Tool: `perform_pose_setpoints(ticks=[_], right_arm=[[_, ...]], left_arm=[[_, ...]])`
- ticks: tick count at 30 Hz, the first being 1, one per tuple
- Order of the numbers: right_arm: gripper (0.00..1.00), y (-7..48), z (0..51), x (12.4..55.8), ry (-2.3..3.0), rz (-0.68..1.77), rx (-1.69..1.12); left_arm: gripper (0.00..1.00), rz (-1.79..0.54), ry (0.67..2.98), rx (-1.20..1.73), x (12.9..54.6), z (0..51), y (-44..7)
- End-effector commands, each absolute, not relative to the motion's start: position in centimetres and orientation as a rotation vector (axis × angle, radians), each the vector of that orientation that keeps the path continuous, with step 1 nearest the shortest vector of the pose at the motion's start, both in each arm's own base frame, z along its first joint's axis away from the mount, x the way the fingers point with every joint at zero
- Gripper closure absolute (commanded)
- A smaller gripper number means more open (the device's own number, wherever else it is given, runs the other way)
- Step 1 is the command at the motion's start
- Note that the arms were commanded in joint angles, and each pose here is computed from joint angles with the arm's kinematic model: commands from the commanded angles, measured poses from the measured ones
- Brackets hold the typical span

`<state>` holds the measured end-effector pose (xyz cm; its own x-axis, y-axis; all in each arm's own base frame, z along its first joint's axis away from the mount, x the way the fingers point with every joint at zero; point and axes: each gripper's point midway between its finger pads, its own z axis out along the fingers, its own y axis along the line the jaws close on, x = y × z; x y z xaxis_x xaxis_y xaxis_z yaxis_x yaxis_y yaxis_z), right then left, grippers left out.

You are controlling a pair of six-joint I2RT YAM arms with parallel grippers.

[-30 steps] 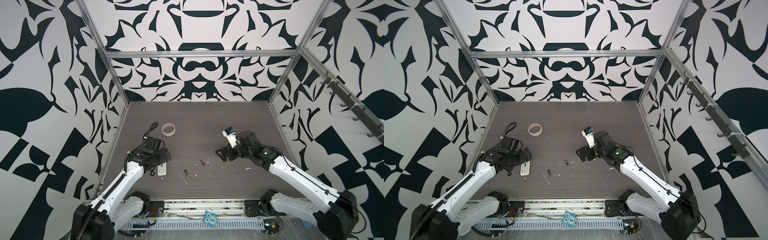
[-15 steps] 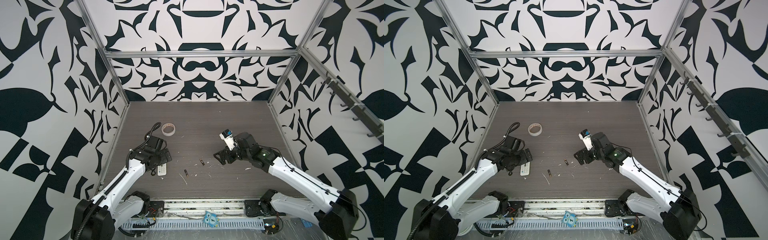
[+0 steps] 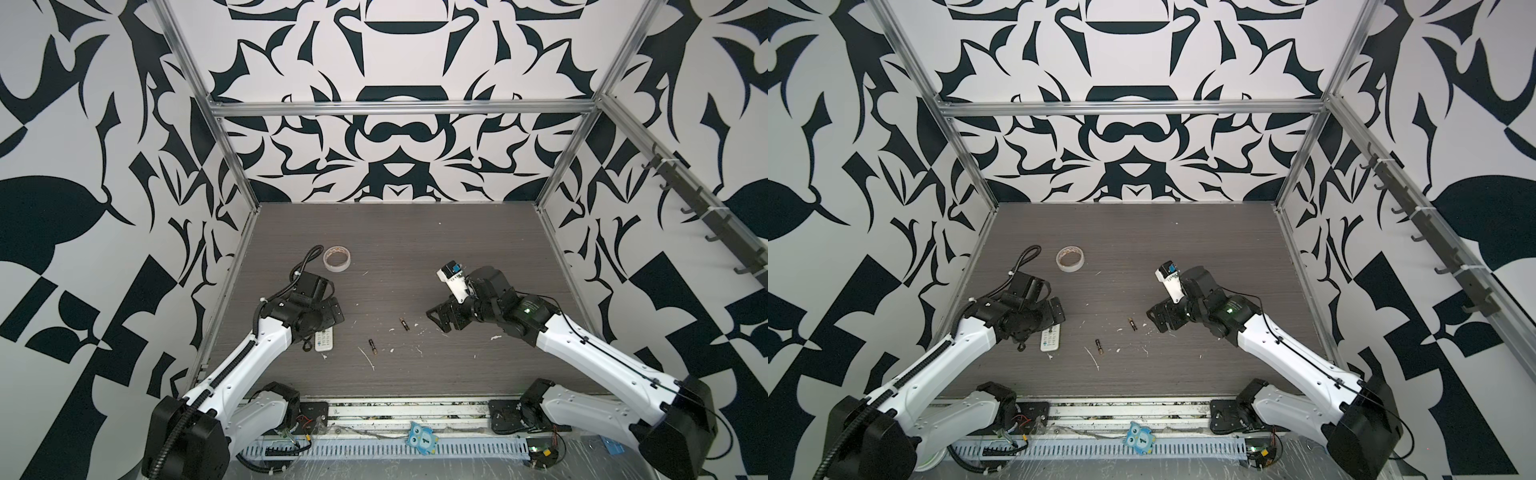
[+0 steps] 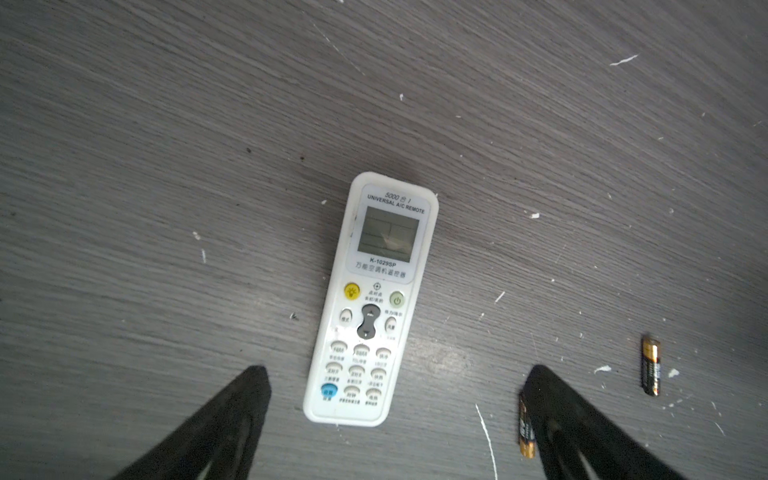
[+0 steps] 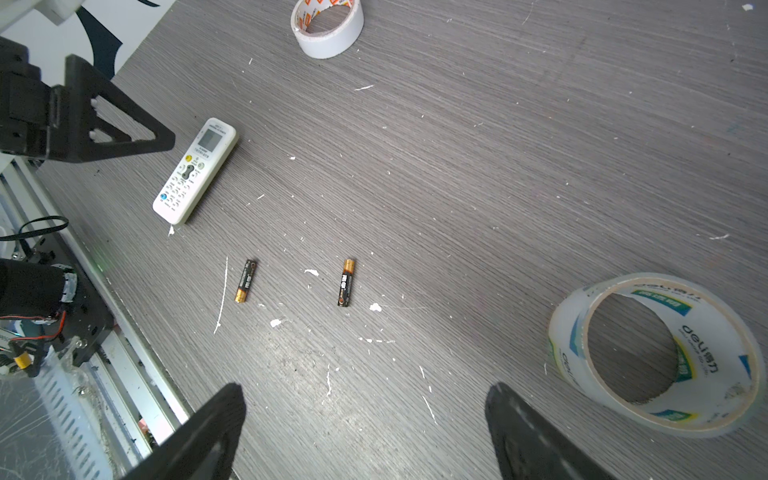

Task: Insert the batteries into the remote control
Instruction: 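Move the left gripper over the white remote while the right gripper moves toward the batteries, then lower the left gripper and grasp the white remote by its top end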

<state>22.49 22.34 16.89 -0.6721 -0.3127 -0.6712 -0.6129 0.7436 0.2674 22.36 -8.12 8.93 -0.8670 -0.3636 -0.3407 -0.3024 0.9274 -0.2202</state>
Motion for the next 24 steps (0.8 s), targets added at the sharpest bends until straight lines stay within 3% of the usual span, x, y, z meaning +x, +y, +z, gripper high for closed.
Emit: perform_pose_setpoints(ticks=[1, 12, 24], right_arm=[[0.06, 23.2, 17.6, 22.5, 2.284, 0.676, -0.728], [0.06, 26.8, 17.4, 19.7, 2.194, 0.795, -0.968], [0.06, 27.6, 17.0, 19.6, 2.182, 0.809, -1.006]], left_arm=[[0.01, -0.182, 2.734, -0.514, 21.5, 8.3, -7.6], [0.00, -0.176, 2.769, -0.500, 21.4, 7.8, -7.9], [0.04, -0.042, 2.804, -0.450, 22.9, 6.9, -7.4]])
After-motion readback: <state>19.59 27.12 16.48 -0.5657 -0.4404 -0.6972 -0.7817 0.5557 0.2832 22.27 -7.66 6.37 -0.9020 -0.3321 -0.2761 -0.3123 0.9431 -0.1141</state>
